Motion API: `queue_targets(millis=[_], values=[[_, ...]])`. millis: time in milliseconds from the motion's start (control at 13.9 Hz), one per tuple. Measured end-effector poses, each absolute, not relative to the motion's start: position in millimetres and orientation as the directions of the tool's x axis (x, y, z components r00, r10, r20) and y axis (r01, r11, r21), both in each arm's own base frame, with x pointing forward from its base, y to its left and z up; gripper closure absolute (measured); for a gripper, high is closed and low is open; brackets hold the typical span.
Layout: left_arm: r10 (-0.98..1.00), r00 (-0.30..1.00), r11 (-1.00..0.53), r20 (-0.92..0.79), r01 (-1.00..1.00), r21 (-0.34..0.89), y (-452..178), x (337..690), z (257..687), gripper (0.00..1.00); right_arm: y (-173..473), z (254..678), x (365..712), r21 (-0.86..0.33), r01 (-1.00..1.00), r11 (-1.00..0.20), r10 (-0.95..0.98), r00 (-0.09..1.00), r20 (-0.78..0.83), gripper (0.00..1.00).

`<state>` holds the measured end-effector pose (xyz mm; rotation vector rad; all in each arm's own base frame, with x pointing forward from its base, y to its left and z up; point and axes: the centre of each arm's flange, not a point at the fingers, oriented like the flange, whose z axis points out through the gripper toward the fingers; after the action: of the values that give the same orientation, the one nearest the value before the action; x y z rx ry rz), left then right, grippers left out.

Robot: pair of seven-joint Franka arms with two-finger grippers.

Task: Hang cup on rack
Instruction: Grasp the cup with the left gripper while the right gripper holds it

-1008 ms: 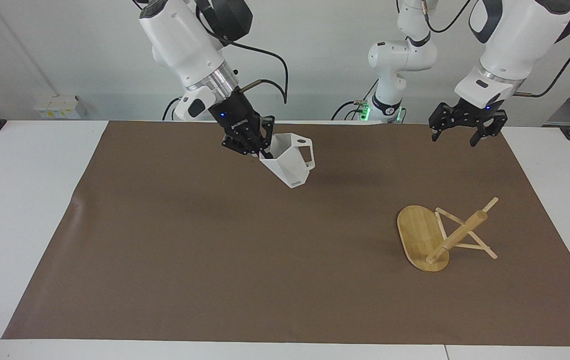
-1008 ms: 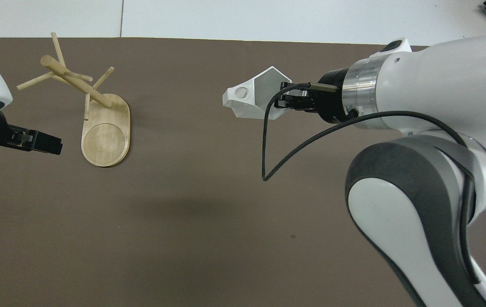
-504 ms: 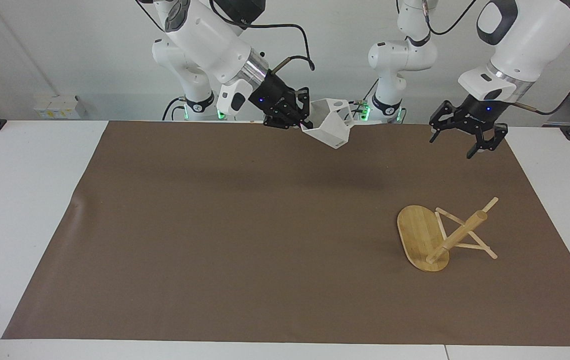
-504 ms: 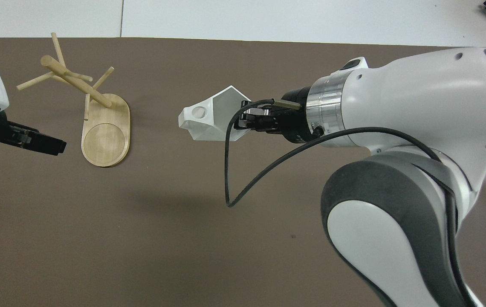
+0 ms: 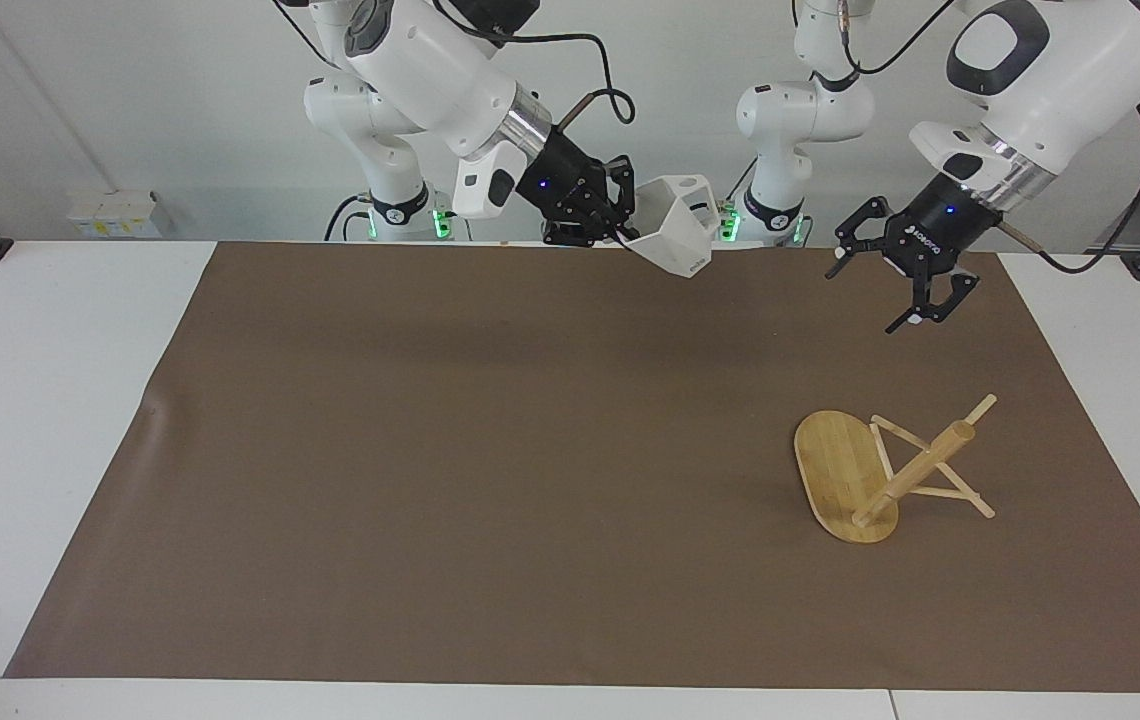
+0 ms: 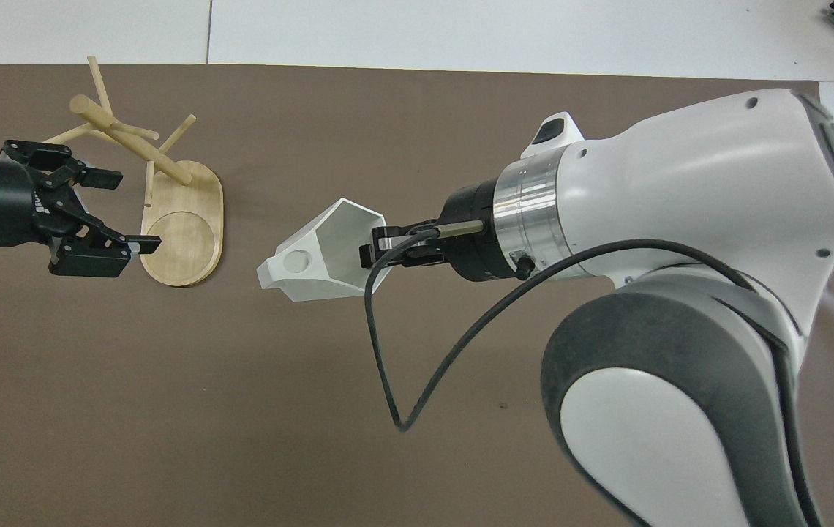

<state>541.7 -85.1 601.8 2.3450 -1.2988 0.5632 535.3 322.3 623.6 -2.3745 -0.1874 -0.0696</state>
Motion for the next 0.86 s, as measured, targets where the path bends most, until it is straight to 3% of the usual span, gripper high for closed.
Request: queue_targets(millis=[360, 864], values=[[-0.695, 0.273, -0.3, 0.665, -0.951, 0.077, -97.6, 512.0, 580.9, 0.0, 343.4, 610.6, 537.7, -0.704, 0.111, -0.702, 0.077, 0.994, 0.08, 0.93], [-0.648, 0.162, -0.272, 0.744, -0.962, -0.027, -146.6, 483.1, 565.7, 0.0, 346.3, 604.9, 542.2, -0.709, 0.105, -0.697, 0.063, 0.994, 0.085, 0.93]])
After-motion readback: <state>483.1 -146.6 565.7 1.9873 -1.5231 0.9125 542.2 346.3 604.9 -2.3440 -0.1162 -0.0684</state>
